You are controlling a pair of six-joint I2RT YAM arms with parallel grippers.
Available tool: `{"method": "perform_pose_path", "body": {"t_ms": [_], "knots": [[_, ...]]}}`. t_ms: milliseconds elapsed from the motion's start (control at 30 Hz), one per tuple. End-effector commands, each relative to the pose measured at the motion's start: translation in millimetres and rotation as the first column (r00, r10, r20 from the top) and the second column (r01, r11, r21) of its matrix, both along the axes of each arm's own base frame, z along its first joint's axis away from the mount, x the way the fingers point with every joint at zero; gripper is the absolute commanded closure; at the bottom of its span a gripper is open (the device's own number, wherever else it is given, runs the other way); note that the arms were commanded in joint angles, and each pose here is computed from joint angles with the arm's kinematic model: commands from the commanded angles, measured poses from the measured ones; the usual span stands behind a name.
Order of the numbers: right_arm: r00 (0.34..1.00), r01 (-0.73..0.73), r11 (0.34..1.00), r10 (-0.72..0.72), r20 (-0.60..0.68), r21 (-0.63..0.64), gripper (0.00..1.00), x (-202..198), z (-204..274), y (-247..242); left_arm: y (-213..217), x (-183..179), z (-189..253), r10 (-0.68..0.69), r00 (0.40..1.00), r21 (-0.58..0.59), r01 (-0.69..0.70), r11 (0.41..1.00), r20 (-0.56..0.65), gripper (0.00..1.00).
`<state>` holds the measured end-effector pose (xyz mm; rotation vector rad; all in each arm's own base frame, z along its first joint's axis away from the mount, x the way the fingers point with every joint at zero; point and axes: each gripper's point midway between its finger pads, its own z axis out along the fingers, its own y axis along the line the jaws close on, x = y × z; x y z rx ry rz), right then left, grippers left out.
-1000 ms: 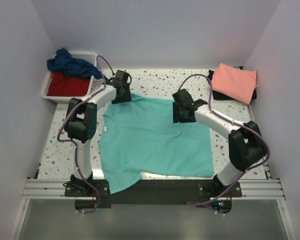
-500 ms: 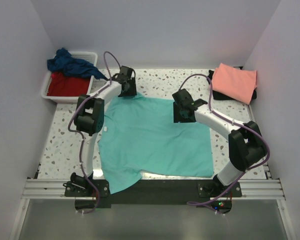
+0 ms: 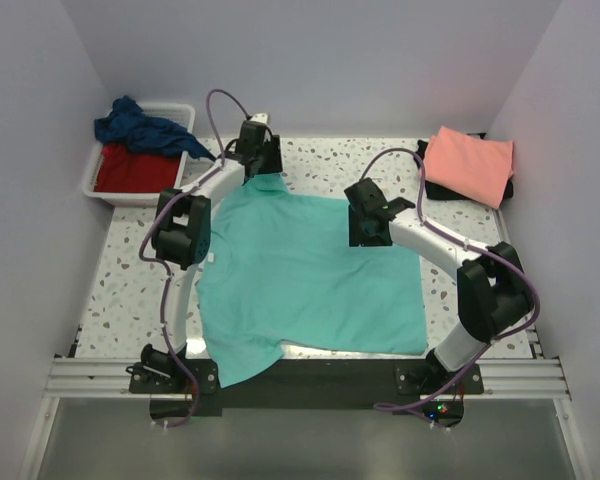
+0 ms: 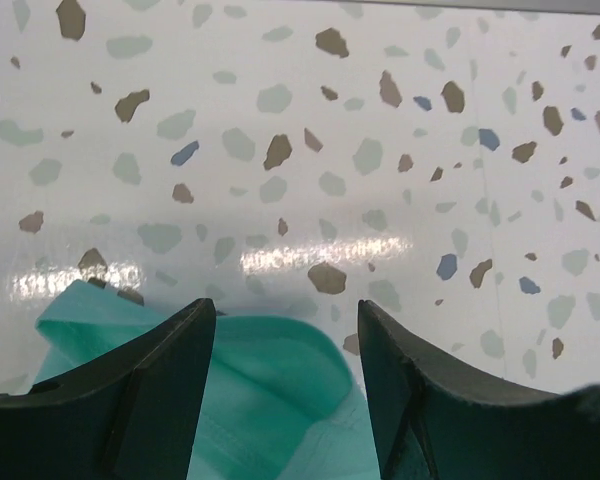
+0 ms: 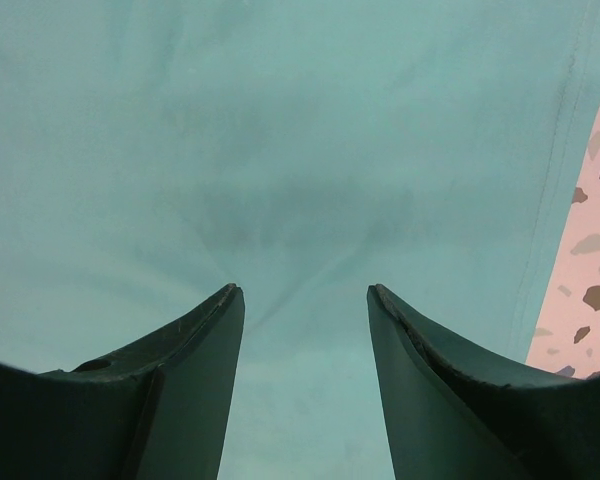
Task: Fold and stack the t-shirts
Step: Flatten the tshirt out
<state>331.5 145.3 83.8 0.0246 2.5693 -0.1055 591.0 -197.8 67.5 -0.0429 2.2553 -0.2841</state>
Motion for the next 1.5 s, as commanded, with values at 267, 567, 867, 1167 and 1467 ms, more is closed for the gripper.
{"method": "perform_pose_path", "body": {"t_ms": [267, 567, 867, 1167, 1467], "knots": [[0.999, 0.03, 0.999, -0.03, 0.024, 0.013, 0.44, 4.4, 7.5, 0.1, -25.3, 9.7, 79.6, -0.098, 0.96, -0.095, 0.127, 0.987, 0.261, 0.36], [1.0, 0.011, 0.999, -0.012, 0.023, 0.05, 0.45, 12.0, 1.8, 12.6, -3.7, -22.5, 116.3, -0.082, 0.954, -0.049, 0.1, 0.994, 0.287, 0.36], [1.0, 0.009, 0.998, -0.01, 0.023, 0.062, 0.45, 15.4, -2.3, 17.3, 28.0, -55.1, 81.6, -0.035, 0.995, 0.091, 0.027, 0.995, 0.092, 0.38], [1.0, 0.001, 0.998, -0.002, 0.02, 0.064, 0.45, 17.2, -2.6, 21.2, 32.4, -75.5, 44.6, -0.016, 0.999, 0.101, 0.021, 0.995, -0.045, 0.41], [1.0, 0.01, 0.999, -0.011, 0.021, 0.049, 0.45, 15.3, -2.2, 17.6, 32.7, -77.2, 19.3, 0.019, 0.991, 0.104, -0.005, 0.995, -0.131, 0.42]]}}
